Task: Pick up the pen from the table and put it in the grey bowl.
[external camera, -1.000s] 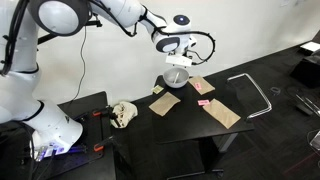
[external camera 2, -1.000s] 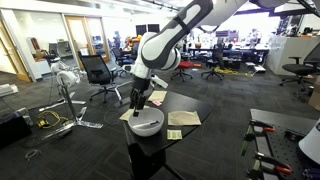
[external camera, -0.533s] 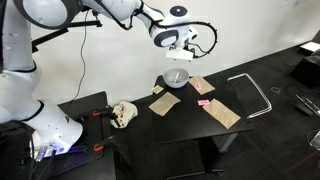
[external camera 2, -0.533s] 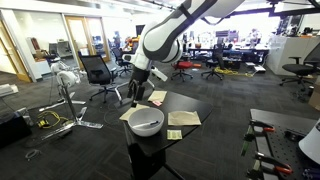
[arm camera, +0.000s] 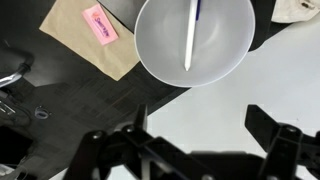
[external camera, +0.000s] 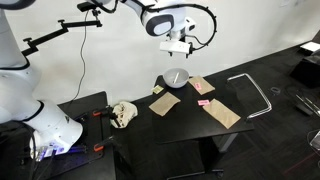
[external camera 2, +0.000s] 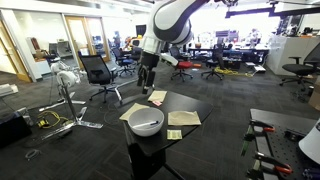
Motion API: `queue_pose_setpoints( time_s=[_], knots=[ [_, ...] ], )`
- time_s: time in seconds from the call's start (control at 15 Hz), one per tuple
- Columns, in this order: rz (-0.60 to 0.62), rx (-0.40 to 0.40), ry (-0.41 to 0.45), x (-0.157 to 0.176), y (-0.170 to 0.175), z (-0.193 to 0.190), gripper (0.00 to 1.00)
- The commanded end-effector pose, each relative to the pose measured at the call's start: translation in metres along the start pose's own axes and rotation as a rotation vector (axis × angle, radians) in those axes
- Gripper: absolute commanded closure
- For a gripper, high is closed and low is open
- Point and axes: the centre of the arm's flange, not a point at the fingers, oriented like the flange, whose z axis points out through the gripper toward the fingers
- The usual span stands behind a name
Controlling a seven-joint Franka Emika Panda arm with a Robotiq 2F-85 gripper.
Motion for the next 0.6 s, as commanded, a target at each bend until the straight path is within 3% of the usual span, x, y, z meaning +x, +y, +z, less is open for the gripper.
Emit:
queue_pose_setpoints(
  time_s=[0.0,0.2,0.27,0.53],
  knots=[
    [0.035,0.028,-0.069,-0.024,-0.011,-0.040,0.00],
    [0.057,0.035,-0.102,-0.038,-0.009,-0.055,0.00],
    [0.028,0.031,-0.080,-0.027,0.001,-0.038,0.00],
    [0.038,0.029,-0.092,-0.035,0.001,-0.046,0.00]
  ],
)
